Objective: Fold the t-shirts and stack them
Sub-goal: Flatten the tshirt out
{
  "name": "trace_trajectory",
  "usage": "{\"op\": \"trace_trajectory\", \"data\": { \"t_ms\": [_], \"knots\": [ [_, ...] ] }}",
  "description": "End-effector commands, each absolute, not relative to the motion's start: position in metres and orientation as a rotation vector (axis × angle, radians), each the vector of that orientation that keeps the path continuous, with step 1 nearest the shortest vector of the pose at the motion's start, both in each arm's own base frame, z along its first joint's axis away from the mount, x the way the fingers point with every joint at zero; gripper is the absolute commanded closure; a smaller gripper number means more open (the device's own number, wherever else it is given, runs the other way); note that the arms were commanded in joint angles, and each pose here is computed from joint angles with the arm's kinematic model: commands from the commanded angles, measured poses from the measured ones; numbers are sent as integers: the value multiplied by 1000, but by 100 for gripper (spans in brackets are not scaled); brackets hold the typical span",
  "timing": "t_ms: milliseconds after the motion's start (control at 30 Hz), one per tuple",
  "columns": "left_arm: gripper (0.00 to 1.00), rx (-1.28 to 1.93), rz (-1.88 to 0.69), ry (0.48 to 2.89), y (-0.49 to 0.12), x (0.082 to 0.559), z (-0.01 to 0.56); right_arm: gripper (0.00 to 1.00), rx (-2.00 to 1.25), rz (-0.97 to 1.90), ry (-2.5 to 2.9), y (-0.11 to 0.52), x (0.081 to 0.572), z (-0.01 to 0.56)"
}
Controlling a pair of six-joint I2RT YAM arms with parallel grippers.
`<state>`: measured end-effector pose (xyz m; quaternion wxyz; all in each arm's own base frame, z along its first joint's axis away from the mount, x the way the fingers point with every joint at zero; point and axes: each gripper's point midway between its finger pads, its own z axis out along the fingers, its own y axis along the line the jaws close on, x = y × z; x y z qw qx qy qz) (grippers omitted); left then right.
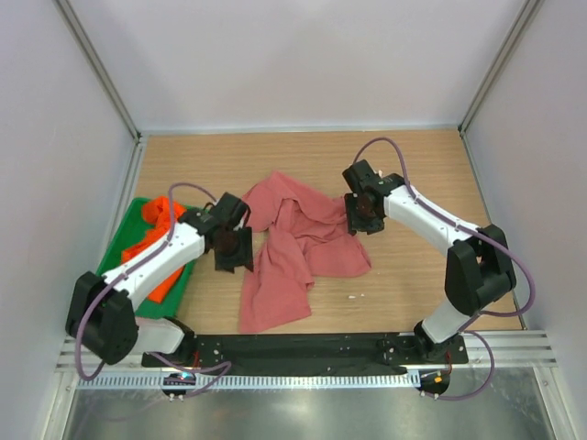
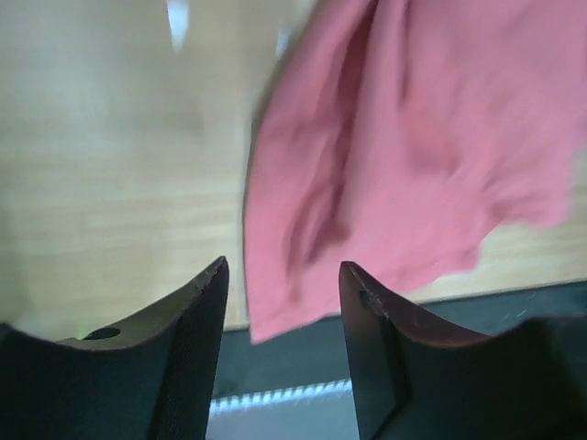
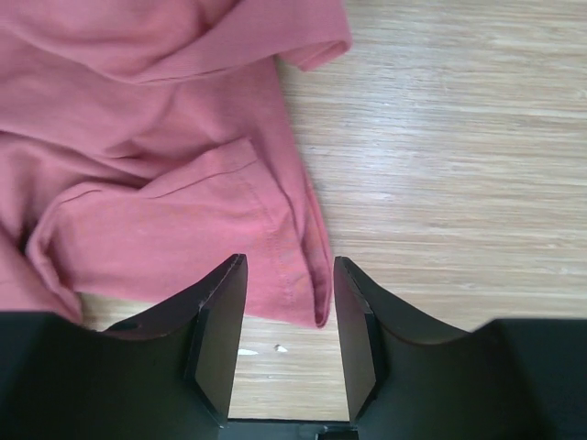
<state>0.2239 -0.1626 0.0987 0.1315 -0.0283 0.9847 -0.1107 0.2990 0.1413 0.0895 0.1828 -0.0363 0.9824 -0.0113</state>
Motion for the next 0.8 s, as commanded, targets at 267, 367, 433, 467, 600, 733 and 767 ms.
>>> {"op": "trace_trajectory", "data": {
  "t_ms": [267, 367, 433, 467, 600, 733, 767],
  "knots": [
    [37, -372, -226, 3036, -137, 103, 41, 51, -135, 250, 2707, 178, 267, 103],
    [41, -441, -269, 3022, -138, 98, 29, 51, -133, 292, 2692, 186, 261, 106],
    [50, -468, -327, 3046, -145, 93, 21, 52, -133, 289, 2698, 186, 259, 105],
    [51, -471, -362, 3040, -150, 97, 18, 52, -133, 282, 2697, 185, 259, 106],
    [53, -463, -330, 3100, -153, 87, 7, 52, -149, 263, 2691, 182, 259, 109],
    [54, -460, -388, 3091, -159, 86, 9, 52, -164, 247, 2694, 182, 261, 104],
    [54, -459, -401, 3095, -160, 84, 9, 52, -166, 242, 2697, 182, 262, 102]
  ]
}}
